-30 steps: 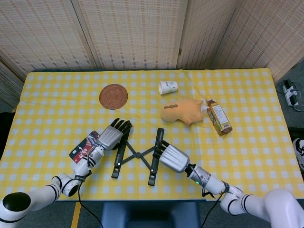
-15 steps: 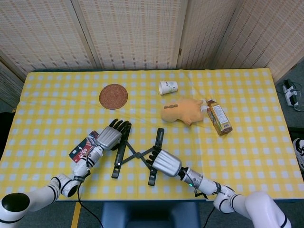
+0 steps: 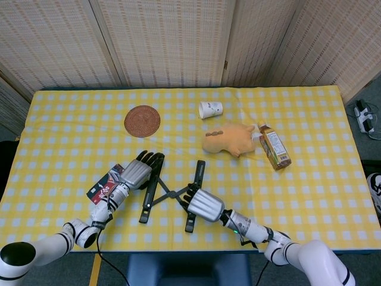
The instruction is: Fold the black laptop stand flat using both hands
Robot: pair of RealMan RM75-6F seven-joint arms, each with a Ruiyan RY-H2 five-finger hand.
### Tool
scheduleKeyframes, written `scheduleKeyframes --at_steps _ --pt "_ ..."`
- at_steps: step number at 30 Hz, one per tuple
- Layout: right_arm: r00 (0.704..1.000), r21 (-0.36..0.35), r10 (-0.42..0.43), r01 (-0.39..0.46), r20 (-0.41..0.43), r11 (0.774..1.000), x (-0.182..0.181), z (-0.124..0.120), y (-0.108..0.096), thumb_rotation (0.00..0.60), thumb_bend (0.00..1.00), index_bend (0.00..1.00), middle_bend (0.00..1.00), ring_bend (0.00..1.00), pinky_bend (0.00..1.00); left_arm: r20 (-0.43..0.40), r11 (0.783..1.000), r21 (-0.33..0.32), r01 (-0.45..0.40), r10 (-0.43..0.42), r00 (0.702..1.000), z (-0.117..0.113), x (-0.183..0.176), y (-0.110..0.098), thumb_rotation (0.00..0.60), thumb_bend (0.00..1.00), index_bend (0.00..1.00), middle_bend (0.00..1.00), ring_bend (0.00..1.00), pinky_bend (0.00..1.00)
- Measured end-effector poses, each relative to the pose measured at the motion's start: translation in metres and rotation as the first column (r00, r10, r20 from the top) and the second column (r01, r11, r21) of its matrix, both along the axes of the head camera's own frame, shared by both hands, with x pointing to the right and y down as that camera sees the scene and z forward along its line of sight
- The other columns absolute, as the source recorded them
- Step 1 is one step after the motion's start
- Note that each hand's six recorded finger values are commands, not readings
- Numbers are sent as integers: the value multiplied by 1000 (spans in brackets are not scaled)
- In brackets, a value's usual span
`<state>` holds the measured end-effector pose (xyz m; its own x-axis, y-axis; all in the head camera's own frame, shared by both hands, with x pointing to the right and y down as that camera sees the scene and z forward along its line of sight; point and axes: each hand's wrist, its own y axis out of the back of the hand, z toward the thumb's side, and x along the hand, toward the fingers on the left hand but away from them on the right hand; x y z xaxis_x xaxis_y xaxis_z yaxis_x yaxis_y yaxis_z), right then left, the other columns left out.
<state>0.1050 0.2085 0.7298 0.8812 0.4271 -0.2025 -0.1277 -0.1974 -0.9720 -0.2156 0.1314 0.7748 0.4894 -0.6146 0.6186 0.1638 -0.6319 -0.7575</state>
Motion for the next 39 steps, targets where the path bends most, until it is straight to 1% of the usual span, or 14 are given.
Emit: scheduleKeyframes --at_steps 16,30,39 --pt "999 22 -27 26 25 999 -17 1 3 600 150 485 589 498 319 -30 999 -40 20 -21 999 -1 6 4 600 196 38 0 0 0" --pt "998 58 -41 39 37 998 -36 0 2 600 151 485 589 498 318 -68 997 -71 17 -22 997 -5 17 11 600 197 40 0 0 0" --pt "998 74 -46 43 36 996 -40 -1 2 600 150 485 589 497 319 -86 996 -84 12 -19 996 -8 21 16 600 197 39 0 0 0"
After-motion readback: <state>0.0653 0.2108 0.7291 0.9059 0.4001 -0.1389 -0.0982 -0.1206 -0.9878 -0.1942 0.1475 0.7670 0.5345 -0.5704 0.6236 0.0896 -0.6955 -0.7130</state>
